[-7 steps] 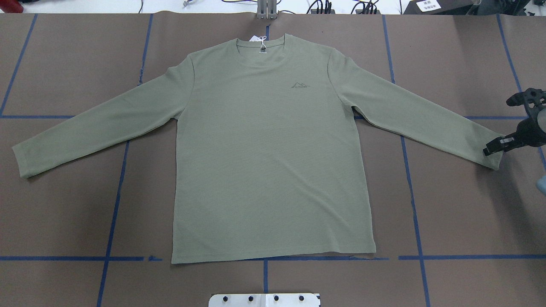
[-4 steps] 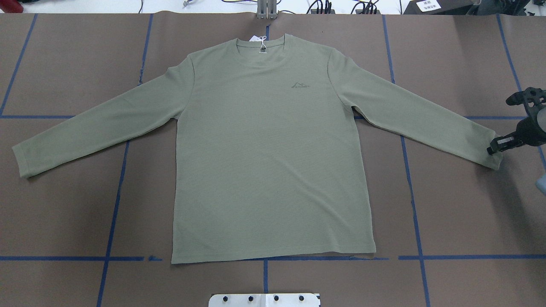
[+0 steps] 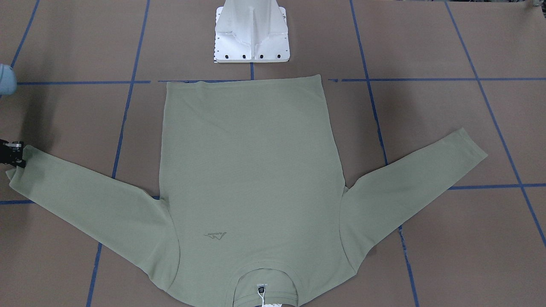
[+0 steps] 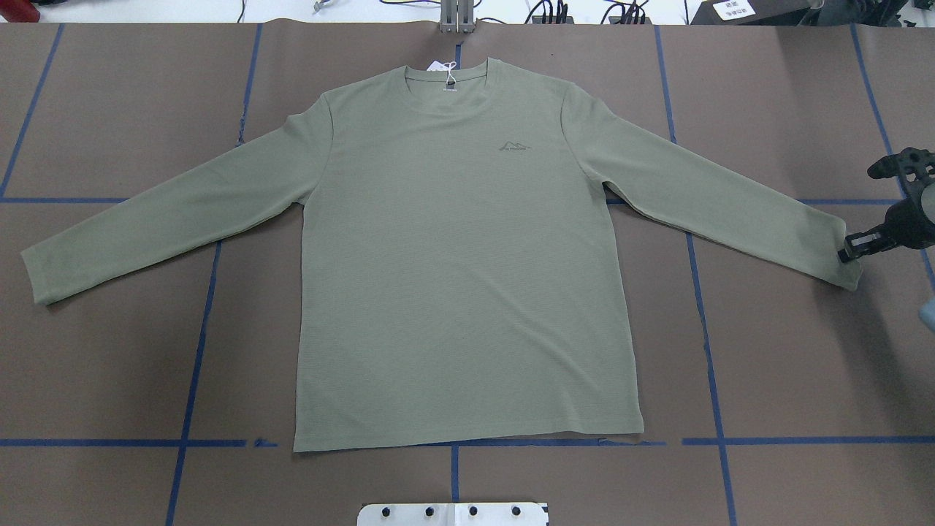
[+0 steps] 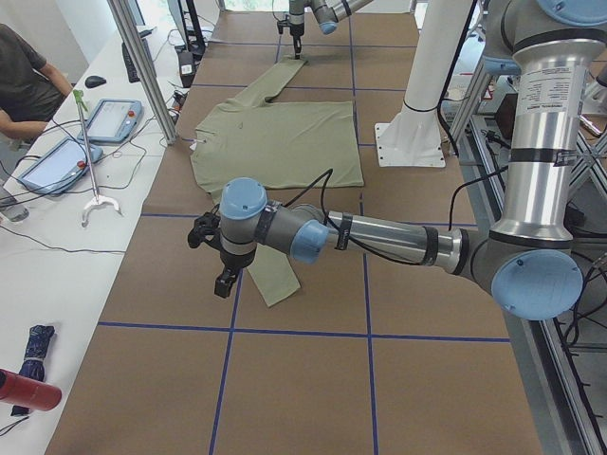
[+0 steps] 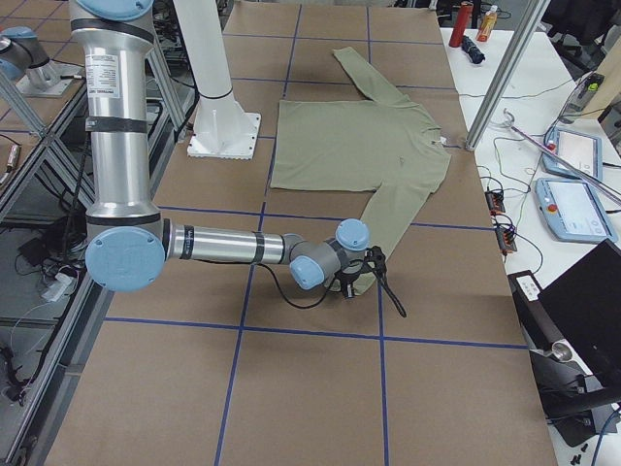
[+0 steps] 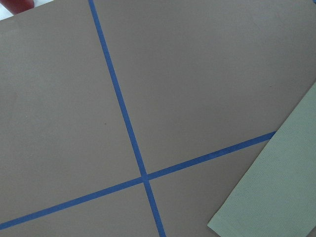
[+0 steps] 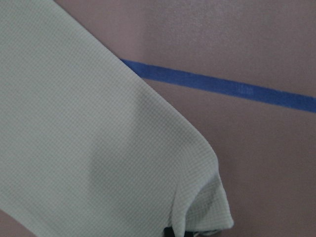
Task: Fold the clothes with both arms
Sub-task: 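Grasp the sleeve cuff with the right gripper, then carry the sleeve across the shirt body toward the other sleeve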
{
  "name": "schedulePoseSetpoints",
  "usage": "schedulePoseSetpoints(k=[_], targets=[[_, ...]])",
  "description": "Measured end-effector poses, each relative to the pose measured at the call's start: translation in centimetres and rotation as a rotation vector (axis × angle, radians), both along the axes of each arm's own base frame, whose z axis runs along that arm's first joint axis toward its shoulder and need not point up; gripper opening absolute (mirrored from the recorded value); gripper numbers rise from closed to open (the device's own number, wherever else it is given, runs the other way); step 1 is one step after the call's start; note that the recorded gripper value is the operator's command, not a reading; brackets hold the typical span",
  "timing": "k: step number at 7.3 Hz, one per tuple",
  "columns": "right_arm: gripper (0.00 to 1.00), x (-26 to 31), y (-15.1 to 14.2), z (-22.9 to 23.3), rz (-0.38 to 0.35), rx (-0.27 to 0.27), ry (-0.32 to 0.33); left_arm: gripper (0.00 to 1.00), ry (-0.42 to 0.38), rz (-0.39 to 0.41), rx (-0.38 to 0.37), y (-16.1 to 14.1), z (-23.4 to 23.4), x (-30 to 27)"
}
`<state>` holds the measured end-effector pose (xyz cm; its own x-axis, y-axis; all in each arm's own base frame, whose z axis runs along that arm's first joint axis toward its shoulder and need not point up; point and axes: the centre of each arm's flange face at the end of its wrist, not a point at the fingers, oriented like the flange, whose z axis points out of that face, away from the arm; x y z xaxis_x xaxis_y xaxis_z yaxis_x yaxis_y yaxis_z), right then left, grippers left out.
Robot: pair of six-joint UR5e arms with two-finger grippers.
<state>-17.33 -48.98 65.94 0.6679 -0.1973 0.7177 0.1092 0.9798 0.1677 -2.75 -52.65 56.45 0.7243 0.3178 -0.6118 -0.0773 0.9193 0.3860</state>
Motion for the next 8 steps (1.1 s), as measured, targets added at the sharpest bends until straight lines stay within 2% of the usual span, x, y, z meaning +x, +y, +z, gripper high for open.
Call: schedulePoseSetpoints(k=[2,3,6,8], targets=[[0.0,-0.2,-1.3,-5.2,0.029,-0.018,-0.092,1.0,0.0,-0.001,0.0,0.0,0.0,0.0],[0.0,-0.8,-3.1,-9.1,0.041,-0.037,-0.137,1.0,0.0,-0.001,0.001,-0.1,-0.1,0.0],[0.0,-5.5,-9.6,-22.3,0.024,-0.018,-0.189,1.0,0.0,-0.001,-0.001,-0.2,0.0,0.0],[0.0,-10.9,-12.7,-33.3,0.005,-0.02,-0.216,1.0,0.0,-0.001,-0.005,-0.3,0.2,0.0]])
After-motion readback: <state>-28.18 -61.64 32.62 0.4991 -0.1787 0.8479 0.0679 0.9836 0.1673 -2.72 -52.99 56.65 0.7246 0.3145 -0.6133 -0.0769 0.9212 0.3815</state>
